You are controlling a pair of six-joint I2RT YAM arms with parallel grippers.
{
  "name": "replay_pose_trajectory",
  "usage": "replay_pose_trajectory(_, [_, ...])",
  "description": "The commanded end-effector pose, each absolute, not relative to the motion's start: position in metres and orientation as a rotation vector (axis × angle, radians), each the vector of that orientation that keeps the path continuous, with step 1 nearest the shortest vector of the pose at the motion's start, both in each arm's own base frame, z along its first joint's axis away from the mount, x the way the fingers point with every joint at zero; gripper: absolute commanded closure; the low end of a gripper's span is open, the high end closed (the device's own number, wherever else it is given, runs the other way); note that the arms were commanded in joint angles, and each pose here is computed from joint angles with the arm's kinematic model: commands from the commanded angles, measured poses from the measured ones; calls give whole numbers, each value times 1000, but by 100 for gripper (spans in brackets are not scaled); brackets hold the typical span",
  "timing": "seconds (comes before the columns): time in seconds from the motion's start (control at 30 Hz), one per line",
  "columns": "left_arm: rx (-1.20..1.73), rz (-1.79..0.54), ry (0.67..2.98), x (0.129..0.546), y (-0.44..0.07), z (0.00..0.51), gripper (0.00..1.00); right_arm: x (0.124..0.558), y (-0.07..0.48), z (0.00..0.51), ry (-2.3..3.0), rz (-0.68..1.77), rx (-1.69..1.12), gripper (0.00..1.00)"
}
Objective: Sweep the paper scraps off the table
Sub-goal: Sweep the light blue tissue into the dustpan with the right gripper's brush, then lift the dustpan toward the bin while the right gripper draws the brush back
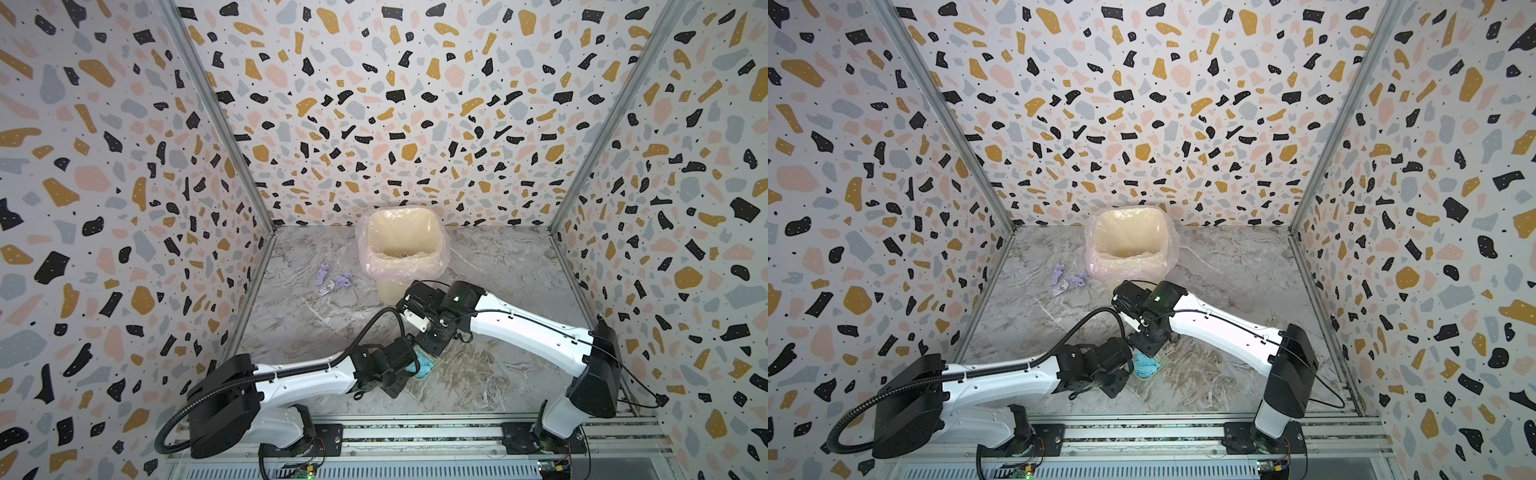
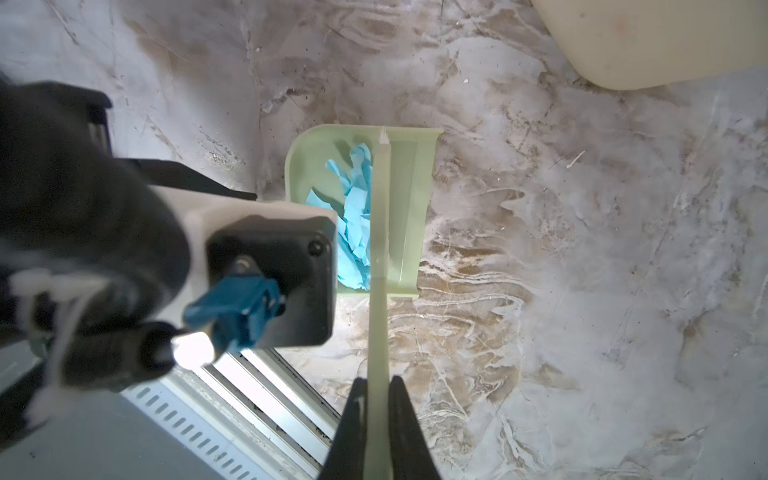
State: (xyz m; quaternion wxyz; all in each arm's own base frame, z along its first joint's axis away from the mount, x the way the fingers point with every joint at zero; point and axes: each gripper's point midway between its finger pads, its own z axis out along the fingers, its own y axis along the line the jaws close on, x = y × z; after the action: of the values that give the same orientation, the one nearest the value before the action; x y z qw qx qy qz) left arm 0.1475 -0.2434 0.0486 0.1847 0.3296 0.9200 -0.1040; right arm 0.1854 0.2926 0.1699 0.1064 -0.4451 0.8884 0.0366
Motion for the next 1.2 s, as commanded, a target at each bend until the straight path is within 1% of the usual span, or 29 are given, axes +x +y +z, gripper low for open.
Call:
replay_pose_trajectory(0.0, [885,-303,2551,154,-242,58,100,203,268,198,2616,38,-1174,100])
replay_pose_trajectory(0.3, [841,-338,2459,162,-242,85,100,224,244,231,2587,49,-1029,100])
replay_pose_trajectory(0.53, [778,-357,2364,170,-237,120,100,236,216,256,2567,123,-866,100])
replay_pose_trajectory(0.87, [692,-416,2250,175,-233,183,100,240,181,263,2569,253,-714,100])
replay_pose_trajectory(1.0, [671,-416,2253,175,-230,205,100,239,174,262,2568,306,-684,100])
replay_pose_trajectory(1.17, [614,-449,2234,175,-226,250,100,237,166,260,2570,341,-657,100])
